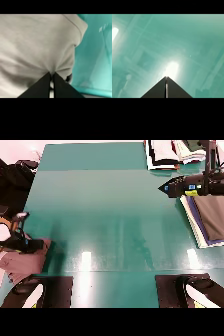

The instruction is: Fold the shirts.

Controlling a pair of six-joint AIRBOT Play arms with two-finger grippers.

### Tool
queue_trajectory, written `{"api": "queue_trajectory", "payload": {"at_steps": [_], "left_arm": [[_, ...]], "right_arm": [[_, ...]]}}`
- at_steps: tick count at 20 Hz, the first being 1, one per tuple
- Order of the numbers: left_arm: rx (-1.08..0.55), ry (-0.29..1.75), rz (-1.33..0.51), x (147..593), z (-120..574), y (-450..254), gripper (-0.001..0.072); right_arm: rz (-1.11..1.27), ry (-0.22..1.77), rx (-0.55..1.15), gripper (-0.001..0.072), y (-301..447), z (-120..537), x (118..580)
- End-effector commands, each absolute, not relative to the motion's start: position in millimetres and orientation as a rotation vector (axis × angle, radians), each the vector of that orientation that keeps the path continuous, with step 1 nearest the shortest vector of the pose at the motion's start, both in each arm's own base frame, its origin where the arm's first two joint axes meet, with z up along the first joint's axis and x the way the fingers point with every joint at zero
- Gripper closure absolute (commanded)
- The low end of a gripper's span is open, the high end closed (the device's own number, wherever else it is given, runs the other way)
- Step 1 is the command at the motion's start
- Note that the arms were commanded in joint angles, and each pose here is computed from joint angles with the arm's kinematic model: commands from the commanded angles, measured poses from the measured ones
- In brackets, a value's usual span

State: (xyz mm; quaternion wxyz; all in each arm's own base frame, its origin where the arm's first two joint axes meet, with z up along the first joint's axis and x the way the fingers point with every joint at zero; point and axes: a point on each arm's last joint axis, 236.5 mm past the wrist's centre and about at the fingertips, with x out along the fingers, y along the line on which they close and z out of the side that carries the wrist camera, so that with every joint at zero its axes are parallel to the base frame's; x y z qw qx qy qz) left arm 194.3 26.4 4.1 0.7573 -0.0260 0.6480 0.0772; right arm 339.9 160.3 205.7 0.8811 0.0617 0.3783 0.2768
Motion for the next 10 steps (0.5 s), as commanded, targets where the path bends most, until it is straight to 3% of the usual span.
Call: {"api": "queue_trajectory", "payload": {"at_steps": [1, 6, 10], "left_arm": [[-0.033, 1.183, 0.108, 239.3, 85.1, 13.0, 0.0682], [0.02, 0.724, -0.181, 278.8, 272.0, -69.4, 0.0683], [0.135, 0.605, -0.443, 301.1, 328.8, -161.9, 0.0683]], "right_arm": [[0.57, 0.717, 0.131, 0.0692, 160.2, 227.1, 347.9], [0.562, 0.46, 0.12, 0.0692, 156.6, 322.8, 356.6], [0.546, 0.305, 0.095, 0.0692, 149.5, 383.2, 350.5]]}}
